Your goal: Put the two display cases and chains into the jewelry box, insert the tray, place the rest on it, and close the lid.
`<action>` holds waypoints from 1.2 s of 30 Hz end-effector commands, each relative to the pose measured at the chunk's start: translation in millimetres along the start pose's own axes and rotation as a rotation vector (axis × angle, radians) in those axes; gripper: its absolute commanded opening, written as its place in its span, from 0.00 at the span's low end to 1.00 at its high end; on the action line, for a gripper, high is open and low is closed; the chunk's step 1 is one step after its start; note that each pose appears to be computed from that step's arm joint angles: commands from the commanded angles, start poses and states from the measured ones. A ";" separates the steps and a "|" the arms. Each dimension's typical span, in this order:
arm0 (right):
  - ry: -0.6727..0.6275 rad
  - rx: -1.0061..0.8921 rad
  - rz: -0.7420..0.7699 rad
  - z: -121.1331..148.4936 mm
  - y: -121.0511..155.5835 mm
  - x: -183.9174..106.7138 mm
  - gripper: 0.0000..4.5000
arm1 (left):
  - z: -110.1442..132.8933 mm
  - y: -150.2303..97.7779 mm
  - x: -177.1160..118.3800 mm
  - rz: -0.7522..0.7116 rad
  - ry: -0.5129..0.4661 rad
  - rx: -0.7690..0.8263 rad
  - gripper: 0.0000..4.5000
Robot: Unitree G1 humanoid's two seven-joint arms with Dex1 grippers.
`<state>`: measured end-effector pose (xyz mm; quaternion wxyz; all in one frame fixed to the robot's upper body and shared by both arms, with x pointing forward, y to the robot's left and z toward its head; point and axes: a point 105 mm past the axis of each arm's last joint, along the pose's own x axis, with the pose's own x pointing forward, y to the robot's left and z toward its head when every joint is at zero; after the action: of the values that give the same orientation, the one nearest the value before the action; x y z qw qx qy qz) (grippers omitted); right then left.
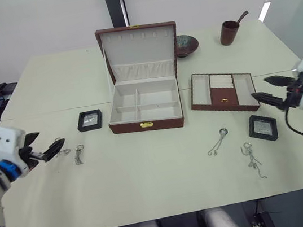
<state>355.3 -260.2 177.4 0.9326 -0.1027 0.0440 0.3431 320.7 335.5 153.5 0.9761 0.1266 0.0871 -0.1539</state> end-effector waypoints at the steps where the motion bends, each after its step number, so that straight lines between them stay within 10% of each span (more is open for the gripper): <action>1: -0.064 -0.028 0.008 23.1 11.6 20.0 1.00 | 19.6 -9.0 19.2 -0.004 -0.045 0.027 0.99; 10: -0.017 -0.087 -0.009 18.1 25.9 67.3 0.91 | 26.4 -29.4 68.8 -0.007 -0.052 0.049 0.96; 24: 0.016 -0.128 0.012 13.4 53.1 105.3 0.04 | 26.8 -60.3 118.9 -0.076 -0.031 0.057 0.00; 36: 0.044 -0.119 0.150 8.7 102.7 143.9 0.00 | 22.1 -77.0 128.0 -0.165 -0.009 0.072 0.00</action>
<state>397.9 -99.1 132.5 0.9003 -0.1517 0.0733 0.4013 417.5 228.6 118.1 0.9579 0.1411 0.1077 -0.2255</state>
